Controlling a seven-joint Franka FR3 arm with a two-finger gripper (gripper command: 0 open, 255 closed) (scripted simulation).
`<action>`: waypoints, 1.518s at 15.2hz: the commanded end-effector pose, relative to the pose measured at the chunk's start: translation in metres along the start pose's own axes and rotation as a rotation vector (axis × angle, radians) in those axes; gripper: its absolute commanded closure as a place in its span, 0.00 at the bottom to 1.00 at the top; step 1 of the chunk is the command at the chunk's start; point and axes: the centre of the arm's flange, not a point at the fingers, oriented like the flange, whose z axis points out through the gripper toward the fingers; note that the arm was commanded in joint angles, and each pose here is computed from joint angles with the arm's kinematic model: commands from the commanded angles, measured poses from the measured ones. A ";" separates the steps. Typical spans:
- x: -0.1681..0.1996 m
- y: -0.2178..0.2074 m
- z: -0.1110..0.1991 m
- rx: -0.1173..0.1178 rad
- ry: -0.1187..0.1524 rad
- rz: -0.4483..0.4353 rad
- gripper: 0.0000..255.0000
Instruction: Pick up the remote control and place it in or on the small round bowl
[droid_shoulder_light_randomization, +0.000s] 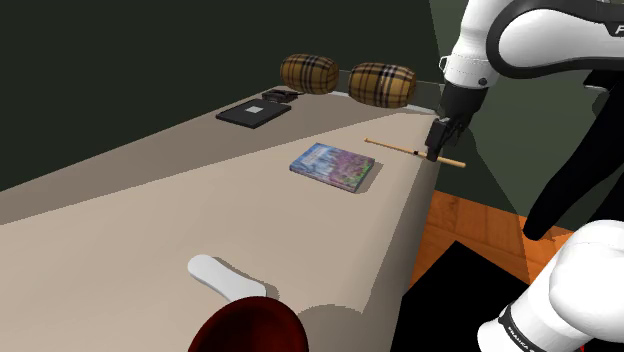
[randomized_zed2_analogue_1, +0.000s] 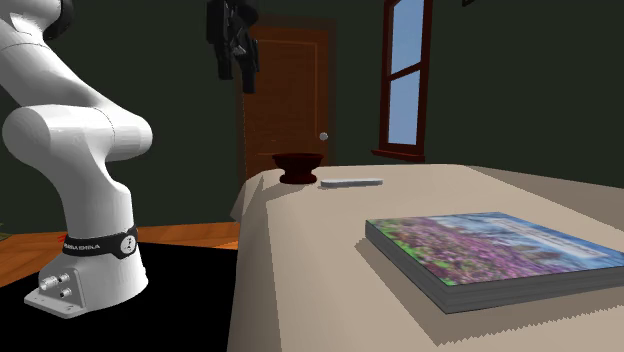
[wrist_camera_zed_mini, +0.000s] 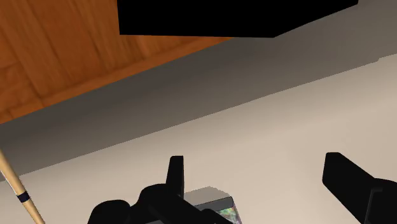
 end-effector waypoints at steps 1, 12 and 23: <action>0.000 0.000 0.000 0.000 0.000 0.000 0.00; 0.063 -0.121 0.045 0.018 -0.009 -0.077 0.00; 0.115 -0.247 0.089 0.036 -0.019 -0.154 0.00</action>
